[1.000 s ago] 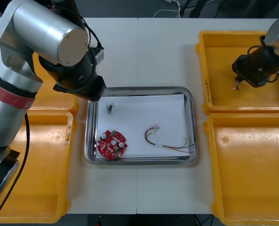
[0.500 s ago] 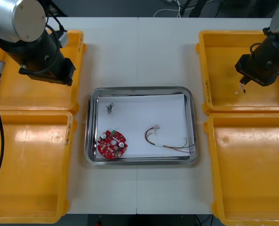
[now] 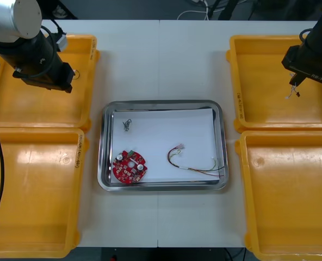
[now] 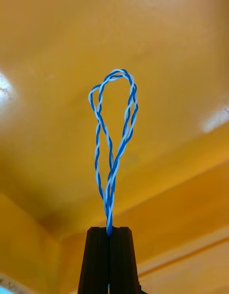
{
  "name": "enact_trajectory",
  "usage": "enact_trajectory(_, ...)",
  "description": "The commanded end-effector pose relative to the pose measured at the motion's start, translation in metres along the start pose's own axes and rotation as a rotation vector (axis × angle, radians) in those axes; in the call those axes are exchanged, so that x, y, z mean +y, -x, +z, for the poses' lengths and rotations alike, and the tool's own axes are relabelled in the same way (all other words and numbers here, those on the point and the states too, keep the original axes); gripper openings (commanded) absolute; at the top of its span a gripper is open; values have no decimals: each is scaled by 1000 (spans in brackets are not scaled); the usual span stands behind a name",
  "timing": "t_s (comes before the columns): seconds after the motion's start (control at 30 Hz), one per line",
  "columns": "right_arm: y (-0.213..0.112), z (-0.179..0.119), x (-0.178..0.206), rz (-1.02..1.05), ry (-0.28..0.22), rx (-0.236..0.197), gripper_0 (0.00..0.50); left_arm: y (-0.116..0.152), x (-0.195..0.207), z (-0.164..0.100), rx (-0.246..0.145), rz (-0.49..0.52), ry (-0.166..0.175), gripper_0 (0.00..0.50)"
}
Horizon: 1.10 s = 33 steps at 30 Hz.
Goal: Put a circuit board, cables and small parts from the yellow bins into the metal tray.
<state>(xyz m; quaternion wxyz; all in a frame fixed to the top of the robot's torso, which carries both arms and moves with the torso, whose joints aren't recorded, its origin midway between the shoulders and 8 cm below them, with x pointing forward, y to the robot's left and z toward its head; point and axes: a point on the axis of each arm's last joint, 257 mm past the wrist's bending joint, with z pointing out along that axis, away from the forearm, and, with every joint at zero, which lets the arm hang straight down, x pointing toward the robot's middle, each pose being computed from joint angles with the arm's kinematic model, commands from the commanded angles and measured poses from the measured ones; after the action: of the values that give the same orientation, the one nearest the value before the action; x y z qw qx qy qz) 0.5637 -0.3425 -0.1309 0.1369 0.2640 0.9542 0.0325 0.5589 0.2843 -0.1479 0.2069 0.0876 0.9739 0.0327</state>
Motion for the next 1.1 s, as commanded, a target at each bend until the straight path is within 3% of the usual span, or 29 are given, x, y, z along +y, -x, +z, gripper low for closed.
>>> enact_trajectory(0.03, 8, -34, -11, -31, -24, -49, 0, 46, 29, -31, -122, 20, 32, 500)
enact_trajectory(0.1, 8, -42, -12, -35, -27, -56, 0, 51, 31, -28, -136, 17, 30, 500)
enact_trajectory(0.4, 19, -68, -2, -120, 22, -194, 0, 70, 52, -9, -204, 62, 62, 500)
enact_trajectory(0.67, 10, -89, 29, -228, 130, -257, 0, 84, 57, 8, -265, 62, 60, 500)
enact_trajectory(0.77, 0, -96, 44, -301, 165, -281, 0, 86, 58, 17, -275, 67, 62, 500)
enact_trajectory(1.1, -51, -97, 80, -563, 193, -344, 0, 83, 62, 36, -271, 95, 84, 500)
